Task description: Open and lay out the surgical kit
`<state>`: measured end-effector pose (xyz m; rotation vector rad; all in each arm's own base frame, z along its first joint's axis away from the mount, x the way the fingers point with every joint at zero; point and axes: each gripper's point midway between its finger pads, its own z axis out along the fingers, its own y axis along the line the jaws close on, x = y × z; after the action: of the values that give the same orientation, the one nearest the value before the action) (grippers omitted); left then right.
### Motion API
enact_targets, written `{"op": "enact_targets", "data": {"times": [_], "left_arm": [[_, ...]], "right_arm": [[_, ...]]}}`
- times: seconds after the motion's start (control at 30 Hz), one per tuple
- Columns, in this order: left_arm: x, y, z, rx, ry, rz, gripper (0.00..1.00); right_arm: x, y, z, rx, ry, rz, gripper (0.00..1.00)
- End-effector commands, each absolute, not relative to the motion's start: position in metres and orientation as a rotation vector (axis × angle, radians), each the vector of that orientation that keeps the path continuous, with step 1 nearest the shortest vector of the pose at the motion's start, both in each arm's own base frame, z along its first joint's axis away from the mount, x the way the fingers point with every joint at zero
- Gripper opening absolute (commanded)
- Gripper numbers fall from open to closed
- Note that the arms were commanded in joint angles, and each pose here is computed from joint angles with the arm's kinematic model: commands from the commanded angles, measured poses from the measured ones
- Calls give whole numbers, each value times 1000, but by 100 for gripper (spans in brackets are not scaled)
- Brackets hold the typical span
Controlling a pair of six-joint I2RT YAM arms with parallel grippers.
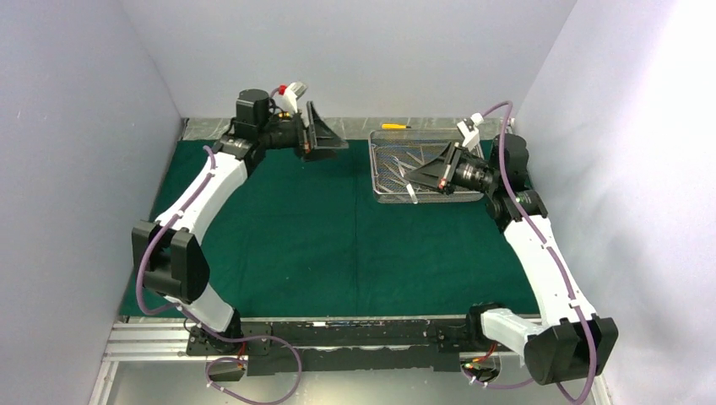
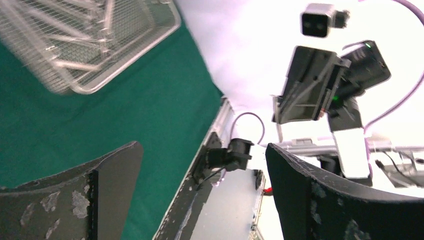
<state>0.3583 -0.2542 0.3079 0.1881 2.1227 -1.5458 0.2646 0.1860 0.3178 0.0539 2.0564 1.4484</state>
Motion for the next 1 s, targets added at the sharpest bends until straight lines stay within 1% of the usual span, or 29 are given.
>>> {"op": "enact_targets", "data": {"times": [0.0,0.07,0.3,0.47,0.53,0.63,0.7,0.8,0.83,0.87,0.97], "left_arm": [[329,-286,382,399,1843,-1689,99],[323,-297,391,439,1796,-1716,99],[307,-315,399,484,1756,-1777,100],[298,-327,391,496,1809,-1801,99],[297,-331,392,499,1806,-1830,97],[300,-333,394,472,1809,-1856,88],[300,-334,393,458,1817,-1868,79],[298,-333,389,441,1838,-1884,67],[297,-333,387,432,1846,-1887,63],[296,-333,386,421,1853,-1889,55],[294,-331,381,398,1877,-1885,40]], "right_arm": [[264,210,376,-17,1876,1631,0],[267,215,380,-1,1879,1669,0],[265,229,384,11,1847,1793,0],[262,242,388,-39,1843,1847,0],[261,248,388,-52,1846,1858,0],[261,255,384,-61,1857,1877,0],[262,257,382,-55,1864,1873,0],[262,261,380,-69,1860,1867,0],[263,263,379,-69,1864,1863,0],[263,264,378,-70,1870,1859,0],[265,265,372,-63,1878,1854,0]]}}
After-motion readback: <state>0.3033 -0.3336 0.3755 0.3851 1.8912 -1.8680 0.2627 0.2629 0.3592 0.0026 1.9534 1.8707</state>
